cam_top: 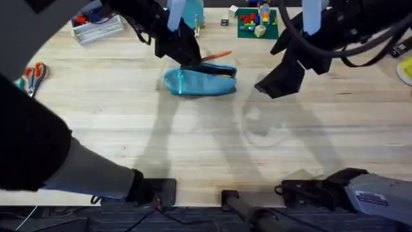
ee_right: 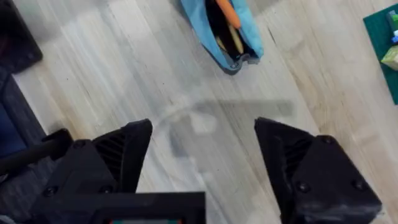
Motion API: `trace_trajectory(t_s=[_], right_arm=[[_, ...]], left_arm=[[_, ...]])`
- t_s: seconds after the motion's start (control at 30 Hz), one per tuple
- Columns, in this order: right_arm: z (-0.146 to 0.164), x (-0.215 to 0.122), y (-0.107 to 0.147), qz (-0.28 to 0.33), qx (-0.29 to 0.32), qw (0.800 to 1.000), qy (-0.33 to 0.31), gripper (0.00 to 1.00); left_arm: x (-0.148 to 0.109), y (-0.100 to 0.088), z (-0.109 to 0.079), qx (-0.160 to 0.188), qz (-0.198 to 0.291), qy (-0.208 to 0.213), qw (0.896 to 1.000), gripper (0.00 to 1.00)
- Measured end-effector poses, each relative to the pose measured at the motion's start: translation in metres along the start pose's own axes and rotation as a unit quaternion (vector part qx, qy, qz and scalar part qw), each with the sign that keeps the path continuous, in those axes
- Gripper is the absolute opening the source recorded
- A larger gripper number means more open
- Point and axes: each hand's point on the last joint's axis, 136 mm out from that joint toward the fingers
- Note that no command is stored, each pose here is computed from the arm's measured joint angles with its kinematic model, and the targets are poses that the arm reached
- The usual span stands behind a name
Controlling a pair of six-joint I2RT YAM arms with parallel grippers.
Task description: Unzip the bag, pick up the pens from the table one at a time and place them inside, then zip the bag closed.
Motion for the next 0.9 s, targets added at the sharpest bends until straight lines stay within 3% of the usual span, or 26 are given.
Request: trace_trajectory(t_s=[0.57,0.9], right_arm=[[0.000,0.000,0.000,0.000,0.000,1.000,0.000,0.997],[0.000,0.000,0.000,0.000,0.000,1.000,0.000,0.997]], left_arm=[[0.029,0.009,0.009,0.008,0.000,0.021,1.000,0.042],[0.043,0.020,0.007,-0.009,0.003,0.044,0.999,0.042]])
Point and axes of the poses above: each hand's point on the last joint's axis, 136 mm out from that joint toward the fingers, its own x axis out along the fingers, its own z axis along the line the jaws close on, y = z × x, and after that the axes turned 12 degrees about x, right-handed
